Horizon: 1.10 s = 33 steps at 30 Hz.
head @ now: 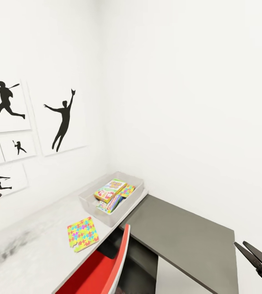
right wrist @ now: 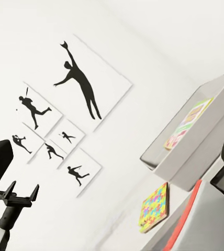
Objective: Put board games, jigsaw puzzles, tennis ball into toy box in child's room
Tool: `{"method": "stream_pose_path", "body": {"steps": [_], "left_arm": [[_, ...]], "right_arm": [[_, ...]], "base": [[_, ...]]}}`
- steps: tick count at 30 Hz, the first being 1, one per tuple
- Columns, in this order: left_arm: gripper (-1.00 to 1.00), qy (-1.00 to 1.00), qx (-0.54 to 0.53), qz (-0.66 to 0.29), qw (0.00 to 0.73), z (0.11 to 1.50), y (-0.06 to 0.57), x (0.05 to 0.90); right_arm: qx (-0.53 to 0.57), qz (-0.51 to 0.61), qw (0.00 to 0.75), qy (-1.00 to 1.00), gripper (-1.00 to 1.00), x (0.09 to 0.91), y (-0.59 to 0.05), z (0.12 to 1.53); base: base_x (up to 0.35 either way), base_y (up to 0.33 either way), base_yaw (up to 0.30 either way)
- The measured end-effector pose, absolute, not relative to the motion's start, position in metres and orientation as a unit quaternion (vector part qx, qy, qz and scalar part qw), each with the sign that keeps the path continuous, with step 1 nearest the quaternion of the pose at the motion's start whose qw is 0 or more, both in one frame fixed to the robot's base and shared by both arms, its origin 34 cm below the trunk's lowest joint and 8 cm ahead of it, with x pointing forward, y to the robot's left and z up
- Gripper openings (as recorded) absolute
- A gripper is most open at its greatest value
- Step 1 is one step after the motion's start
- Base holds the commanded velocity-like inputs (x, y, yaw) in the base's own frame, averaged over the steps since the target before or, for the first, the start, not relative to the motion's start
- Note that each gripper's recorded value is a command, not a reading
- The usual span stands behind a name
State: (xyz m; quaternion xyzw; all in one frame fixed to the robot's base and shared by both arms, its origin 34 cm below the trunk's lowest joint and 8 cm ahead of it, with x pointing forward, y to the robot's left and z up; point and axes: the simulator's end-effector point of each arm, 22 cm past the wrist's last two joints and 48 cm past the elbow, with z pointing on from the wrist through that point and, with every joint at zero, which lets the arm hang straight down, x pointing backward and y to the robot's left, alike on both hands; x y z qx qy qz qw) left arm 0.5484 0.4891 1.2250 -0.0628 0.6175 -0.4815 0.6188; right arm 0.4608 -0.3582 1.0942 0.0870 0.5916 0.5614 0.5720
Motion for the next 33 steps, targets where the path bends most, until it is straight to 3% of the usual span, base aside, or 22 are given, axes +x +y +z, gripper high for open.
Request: {"method": "stream_pose_path", "body": {"steps": [33], "left_arm": [[1.0, 0.633, -0.075, -0.48, 0.603, 1.204, 0.489, 0.562]], "right_arm": [[0.1, 0.559, 0.556, 0.607, 1.0, 0.468, -0.358, 1.078]], "base": [[-0.03, 0.011, 0.152]]}}
